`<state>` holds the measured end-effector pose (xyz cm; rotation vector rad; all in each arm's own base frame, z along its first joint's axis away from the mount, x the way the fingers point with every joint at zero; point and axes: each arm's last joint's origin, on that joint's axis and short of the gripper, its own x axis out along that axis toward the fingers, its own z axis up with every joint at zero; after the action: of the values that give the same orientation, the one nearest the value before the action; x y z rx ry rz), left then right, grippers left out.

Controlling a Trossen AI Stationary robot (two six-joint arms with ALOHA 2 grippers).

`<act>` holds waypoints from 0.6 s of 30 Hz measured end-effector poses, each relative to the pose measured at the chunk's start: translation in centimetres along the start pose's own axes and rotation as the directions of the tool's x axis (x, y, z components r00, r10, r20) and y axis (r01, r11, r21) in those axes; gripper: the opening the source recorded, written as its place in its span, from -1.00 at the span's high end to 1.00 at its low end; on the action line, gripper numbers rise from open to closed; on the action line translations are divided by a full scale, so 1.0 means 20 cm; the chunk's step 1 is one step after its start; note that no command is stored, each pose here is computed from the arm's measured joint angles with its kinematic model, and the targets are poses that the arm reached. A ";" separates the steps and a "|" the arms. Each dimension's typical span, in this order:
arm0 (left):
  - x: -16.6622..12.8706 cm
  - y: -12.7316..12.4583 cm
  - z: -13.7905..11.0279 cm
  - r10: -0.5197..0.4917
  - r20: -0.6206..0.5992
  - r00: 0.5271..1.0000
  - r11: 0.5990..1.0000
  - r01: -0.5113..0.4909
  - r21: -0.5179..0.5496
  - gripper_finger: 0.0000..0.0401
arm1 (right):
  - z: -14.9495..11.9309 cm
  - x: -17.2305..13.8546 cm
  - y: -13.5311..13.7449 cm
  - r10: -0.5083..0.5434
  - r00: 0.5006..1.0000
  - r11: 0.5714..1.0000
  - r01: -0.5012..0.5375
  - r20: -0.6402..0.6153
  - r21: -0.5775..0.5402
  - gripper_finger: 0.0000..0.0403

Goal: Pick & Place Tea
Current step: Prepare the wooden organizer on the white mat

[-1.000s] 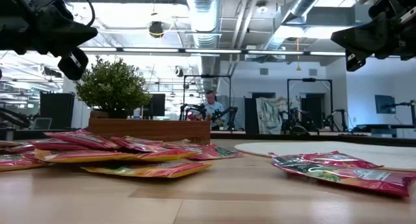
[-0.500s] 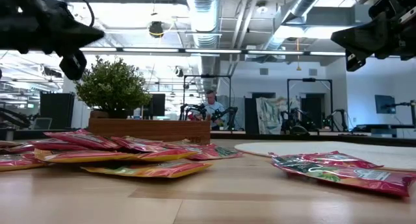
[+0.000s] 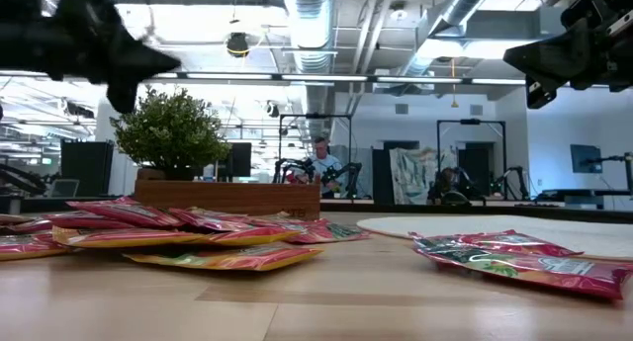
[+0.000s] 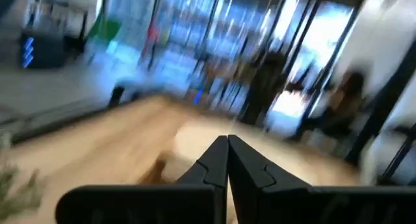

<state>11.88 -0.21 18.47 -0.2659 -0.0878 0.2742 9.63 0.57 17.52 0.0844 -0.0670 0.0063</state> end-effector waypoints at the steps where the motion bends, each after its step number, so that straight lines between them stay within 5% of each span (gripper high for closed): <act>1: 0.03 -0.01 0.01 0.015 -0.038 0.999 0.999 -0.014 0.029 1.00 | 0.00 0.00 0.00 0.000 1.000 1.000 0.000 0.000 0.000 1.00; 5: 0.23 -0.11 0.07 0.070 -0.189 0.980 0.985 -0.038 0.166 0.97 | 0.00 0.00 0.00 0.000 1.000 1.000 0.000 0.000 0.000 1.00; 9: 0.48 -0.22 0.12 0.231 -0.380 0.896 0.935 -0.097 0.340 0.88 | 0.00 0.00 0.00 0.000 1.000 1.000 0.000 0.000 0.000 1.00; 14: 0.78 -0.30 0.20 0.461 -0.574 0.677 0.841 -0.128 0.526 0.61 | 0.00 0.00 0.00 0.000 1.000 1.000 0.000 -0.002 0.000 1.00; 18: 0.97 -0.30 0.29 0.539 -0.651 0.535 0.805 -0.100 0.585 0.34 | 0.00 0.00 0.00 0.000 1.000 1.000 0.000 -0.003 0.000 1.00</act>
<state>31.34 1.09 26.67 0.1333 0.9620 0.5328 9.63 0.57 17.49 0.0842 -0.0641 0.0061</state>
